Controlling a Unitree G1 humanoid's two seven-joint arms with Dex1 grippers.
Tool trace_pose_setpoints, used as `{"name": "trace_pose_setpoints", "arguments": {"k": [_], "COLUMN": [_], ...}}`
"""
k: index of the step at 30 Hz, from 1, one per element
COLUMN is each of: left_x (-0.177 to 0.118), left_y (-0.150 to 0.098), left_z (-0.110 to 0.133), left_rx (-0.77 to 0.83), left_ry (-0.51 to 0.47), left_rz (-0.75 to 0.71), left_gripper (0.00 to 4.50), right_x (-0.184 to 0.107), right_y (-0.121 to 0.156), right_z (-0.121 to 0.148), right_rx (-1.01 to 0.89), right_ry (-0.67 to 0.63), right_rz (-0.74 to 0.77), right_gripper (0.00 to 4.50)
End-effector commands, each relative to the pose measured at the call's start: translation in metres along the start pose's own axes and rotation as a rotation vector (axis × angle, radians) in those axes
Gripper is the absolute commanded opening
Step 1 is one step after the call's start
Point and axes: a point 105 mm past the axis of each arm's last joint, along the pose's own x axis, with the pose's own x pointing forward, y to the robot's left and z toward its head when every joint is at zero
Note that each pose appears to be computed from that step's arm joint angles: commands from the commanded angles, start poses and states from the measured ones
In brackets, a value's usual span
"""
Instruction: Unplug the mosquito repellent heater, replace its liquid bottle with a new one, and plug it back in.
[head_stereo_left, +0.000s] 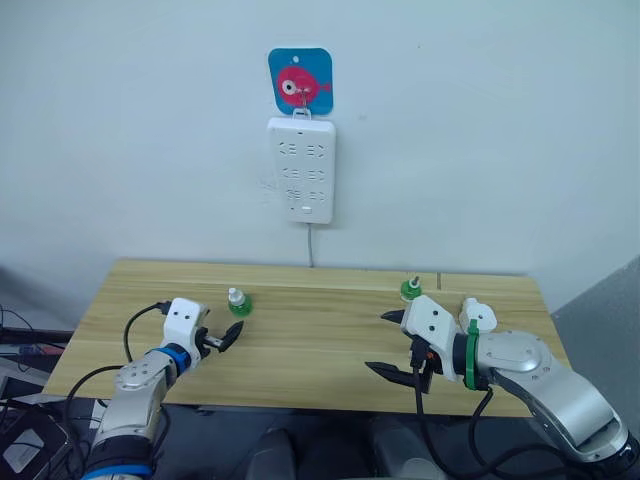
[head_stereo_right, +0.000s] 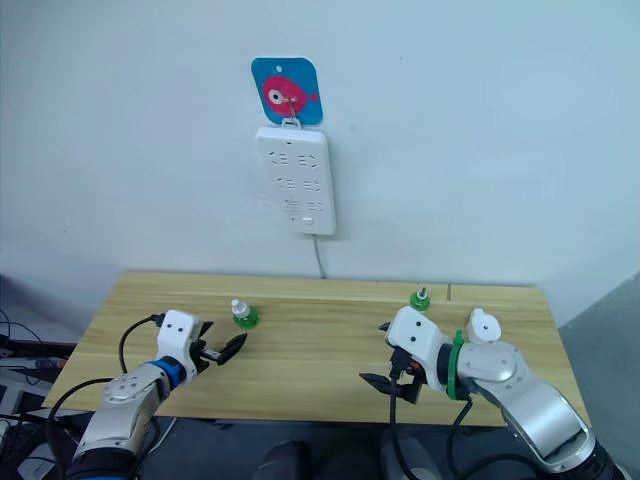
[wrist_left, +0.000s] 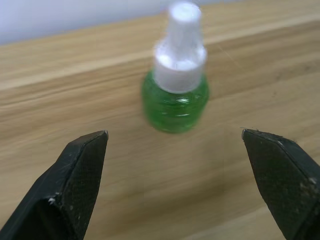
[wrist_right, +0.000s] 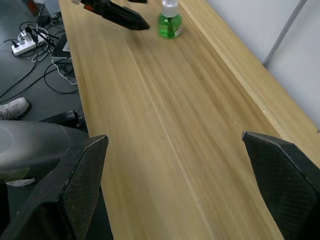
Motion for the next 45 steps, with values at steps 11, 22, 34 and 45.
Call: {"name": "trace_pose_setpoints", "arguments": {"k": [11,22,34,45], "left_x": [0.029,0.029,0.021,-0.011], "left_y": [0.006,0.004,-0.003,-0.105], "left_z": [0.011,0.002,-0.006,0.087], "left_rx": [0.038,0.029,0.069,0.345], "left_ry": [-0.012,-0.004,-0.009,-0.203], "left_rz": [-0.017,-0.036,-0.074,-0.701], "left_gripper": [4.5,3.31,2.27,2.27], "right_x": [-0.011,-0.009,-0.01,-0.008], "right_y": [0.022,0.017,-0.001,-0.005], "right_z": [0.014,0.021,0.031,0.058], "right_rx": [-0.004,-0.005,-0.022,-0.066], "right_ry": [-0.002,-0.041,-0.102,-0.174], "right_rz": [0.04,0.011,-0.058,0.043], "right_gripper": [4.47,4.5,4.5,4.5]}}
